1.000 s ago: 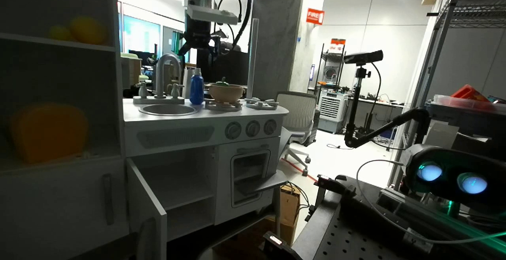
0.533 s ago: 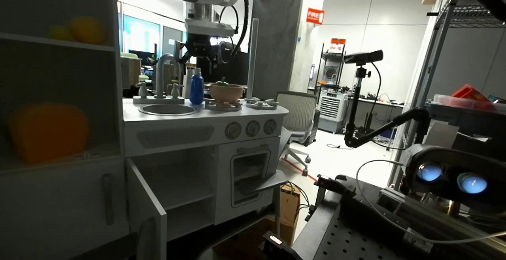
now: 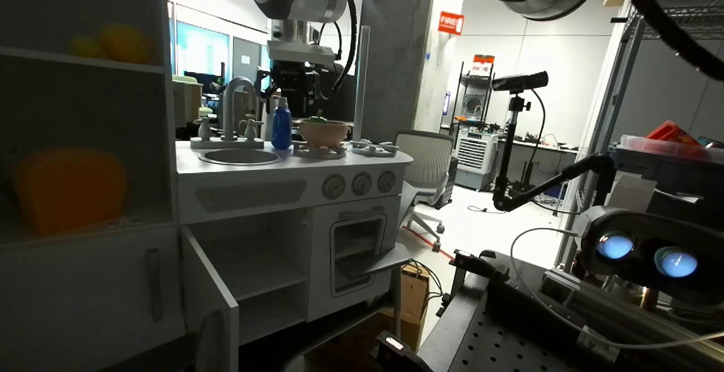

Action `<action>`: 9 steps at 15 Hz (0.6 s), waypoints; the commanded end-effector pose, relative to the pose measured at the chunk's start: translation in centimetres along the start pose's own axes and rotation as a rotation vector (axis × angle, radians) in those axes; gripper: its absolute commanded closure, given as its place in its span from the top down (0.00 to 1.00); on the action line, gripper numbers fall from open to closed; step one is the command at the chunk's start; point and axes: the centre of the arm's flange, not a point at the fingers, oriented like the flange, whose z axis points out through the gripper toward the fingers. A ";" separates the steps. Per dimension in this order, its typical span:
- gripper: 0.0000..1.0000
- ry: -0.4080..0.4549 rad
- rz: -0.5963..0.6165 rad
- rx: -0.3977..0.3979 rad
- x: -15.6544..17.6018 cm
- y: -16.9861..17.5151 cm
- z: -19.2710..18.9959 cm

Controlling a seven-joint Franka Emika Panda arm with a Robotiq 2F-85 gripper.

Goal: Open the second cabinet door from the left, put the blue bottle and green pepper inside it, and then close the cabinet door

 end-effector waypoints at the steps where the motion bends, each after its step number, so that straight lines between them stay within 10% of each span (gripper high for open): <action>1: 1.00 0.028 0.033 0.014 3.4 -2.1 -0.2; 9: 1.00 0.051 0.062 0.028 4.1 -2.1 1.7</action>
